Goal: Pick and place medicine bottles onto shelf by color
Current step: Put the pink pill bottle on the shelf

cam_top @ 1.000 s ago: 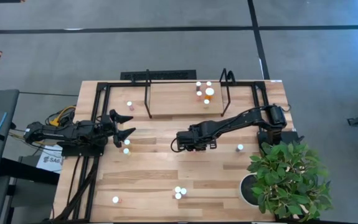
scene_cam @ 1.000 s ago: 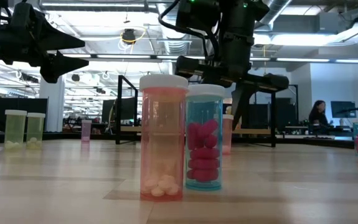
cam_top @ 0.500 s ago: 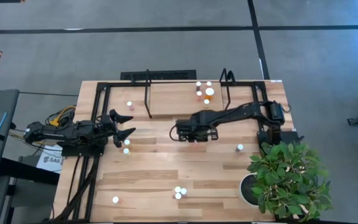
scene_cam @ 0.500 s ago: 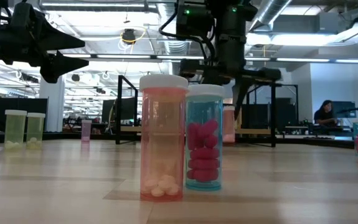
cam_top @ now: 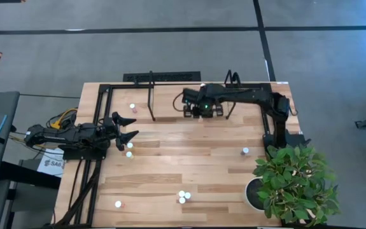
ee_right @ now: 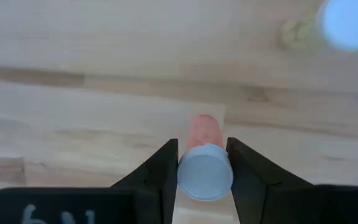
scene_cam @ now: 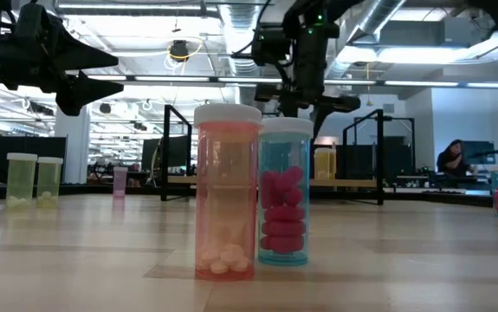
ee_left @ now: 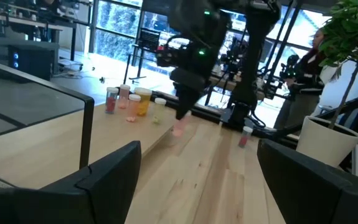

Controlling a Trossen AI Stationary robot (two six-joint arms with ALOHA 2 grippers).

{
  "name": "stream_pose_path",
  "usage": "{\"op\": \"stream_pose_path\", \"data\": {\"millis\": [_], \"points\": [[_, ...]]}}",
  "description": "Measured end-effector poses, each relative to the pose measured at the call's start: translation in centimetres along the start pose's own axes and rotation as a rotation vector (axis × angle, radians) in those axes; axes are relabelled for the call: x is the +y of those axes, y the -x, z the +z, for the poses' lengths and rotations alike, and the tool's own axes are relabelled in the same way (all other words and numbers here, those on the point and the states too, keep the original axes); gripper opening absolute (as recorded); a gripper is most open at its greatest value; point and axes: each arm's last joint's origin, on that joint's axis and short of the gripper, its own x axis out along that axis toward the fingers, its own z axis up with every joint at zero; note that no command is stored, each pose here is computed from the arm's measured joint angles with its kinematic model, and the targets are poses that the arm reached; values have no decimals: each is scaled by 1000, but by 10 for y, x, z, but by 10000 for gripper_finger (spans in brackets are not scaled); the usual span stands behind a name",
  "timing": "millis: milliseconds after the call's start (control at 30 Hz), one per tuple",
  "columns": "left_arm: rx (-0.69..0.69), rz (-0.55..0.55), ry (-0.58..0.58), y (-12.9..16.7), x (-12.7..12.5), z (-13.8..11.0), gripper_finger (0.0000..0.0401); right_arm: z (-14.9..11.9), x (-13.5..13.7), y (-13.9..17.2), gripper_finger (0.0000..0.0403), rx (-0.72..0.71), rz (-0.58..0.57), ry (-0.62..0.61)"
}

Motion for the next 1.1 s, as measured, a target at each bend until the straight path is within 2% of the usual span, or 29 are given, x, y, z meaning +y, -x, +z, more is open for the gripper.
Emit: {"op": "stream_pose_path", "data": {"millis": [433,967,1100], "points": [[0,0,0,0,0,0,311,45,-15,-1,134,-58,31,-14],[0,0,0,0,0,0,311,48,-16,-1,134,-113,5,-26],[0,0,0,0,0,0,311,49,-13,-15,135,-94,-13,-24]]}}
